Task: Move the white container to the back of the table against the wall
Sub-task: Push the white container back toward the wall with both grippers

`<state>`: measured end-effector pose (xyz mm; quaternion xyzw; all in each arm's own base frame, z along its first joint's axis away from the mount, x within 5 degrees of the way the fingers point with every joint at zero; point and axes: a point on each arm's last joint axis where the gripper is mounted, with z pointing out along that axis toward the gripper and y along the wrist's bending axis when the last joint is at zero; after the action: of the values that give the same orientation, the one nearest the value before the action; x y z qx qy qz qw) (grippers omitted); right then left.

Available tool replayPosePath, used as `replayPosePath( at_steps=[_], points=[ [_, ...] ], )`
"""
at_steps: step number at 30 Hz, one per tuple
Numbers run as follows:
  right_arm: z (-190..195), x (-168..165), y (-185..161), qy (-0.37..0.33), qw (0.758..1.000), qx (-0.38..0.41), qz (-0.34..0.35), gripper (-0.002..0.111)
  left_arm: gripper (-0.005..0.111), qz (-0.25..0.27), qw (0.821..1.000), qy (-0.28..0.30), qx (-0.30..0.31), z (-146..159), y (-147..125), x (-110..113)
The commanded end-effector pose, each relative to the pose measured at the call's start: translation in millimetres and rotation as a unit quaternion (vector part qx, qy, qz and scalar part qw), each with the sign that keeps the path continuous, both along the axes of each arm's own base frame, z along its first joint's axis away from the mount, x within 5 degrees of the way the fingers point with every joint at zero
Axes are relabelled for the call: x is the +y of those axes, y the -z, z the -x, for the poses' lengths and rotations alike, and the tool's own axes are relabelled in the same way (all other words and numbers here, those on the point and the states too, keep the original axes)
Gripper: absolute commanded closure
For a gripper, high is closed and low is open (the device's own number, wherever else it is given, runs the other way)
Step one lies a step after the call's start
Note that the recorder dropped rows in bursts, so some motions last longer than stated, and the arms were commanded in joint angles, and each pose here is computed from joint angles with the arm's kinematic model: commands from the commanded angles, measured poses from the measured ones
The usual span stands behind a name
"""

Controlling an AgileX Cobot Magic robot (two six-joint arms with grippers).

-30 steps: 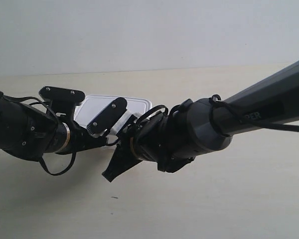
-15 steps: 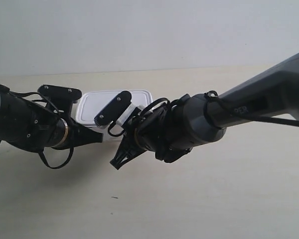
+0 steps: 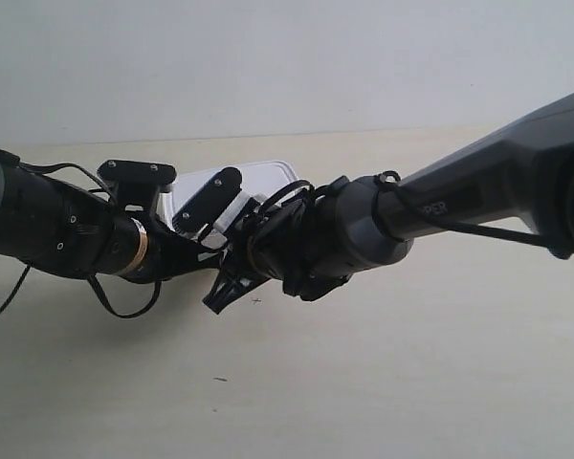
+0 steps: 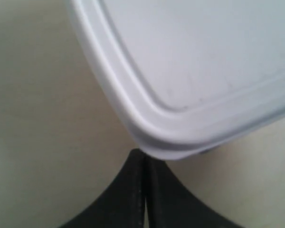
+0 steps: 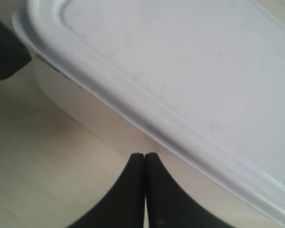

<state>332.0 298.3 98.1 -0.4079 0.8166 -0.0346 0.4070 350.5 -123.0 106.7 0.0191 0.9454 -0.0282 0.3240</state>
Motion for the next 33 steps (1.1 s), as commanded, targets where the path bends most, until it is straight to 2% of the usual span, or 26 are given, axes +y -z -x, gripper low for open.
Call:
replayPosePath(
  at_steps=[1, 7, 17, 23, 28, 33],
  points=[
    [-4.4, -1.5, -0.2, 0.000, 1.000, -0.013, 0.014, 0.108, 0.107, 0.023, 1.000, 0.007, 0.018, 5.2, 5.0, -3.5],
    [-4.8, -2.4, 3.3, -0.005, 0.999, -0.017, 0.029, 0.108, 0.107, 0.031, 0.999, 0.012, 0.021, 5.6, 5.0, -5.3],
    [-11.9, -11.6, 1.1, 0.014, 0.997, -0.041, 0.056, 0.108, 0.107, 0.036, 0.999, 0.007, -0.008, -10.0, -8.1, -6.2],
    [-24.2, -29.5, 3.2, 0.052, 0.997, -0.020, 0.043, 0.108, 0.107, 0.035, 0.999, 0.000, -0.024, -21.1, -13.8, -3.0],
    [-26.7, -31.4, 6.4, 0.030, 0.999, 0.011, 0.017, 0.108, 0.107, 0.017, 1.000, 0.002, -0.025, -29.8, -5.6, -1.9],
    [-31.9, -31.9, 2.6, 0.030, 0.999, 0.007, 0.009, 0.108, 0.107, 0.002, 0.999, -0.006, -0.031, -37.8, -1.6, -1.5]
  ],
)
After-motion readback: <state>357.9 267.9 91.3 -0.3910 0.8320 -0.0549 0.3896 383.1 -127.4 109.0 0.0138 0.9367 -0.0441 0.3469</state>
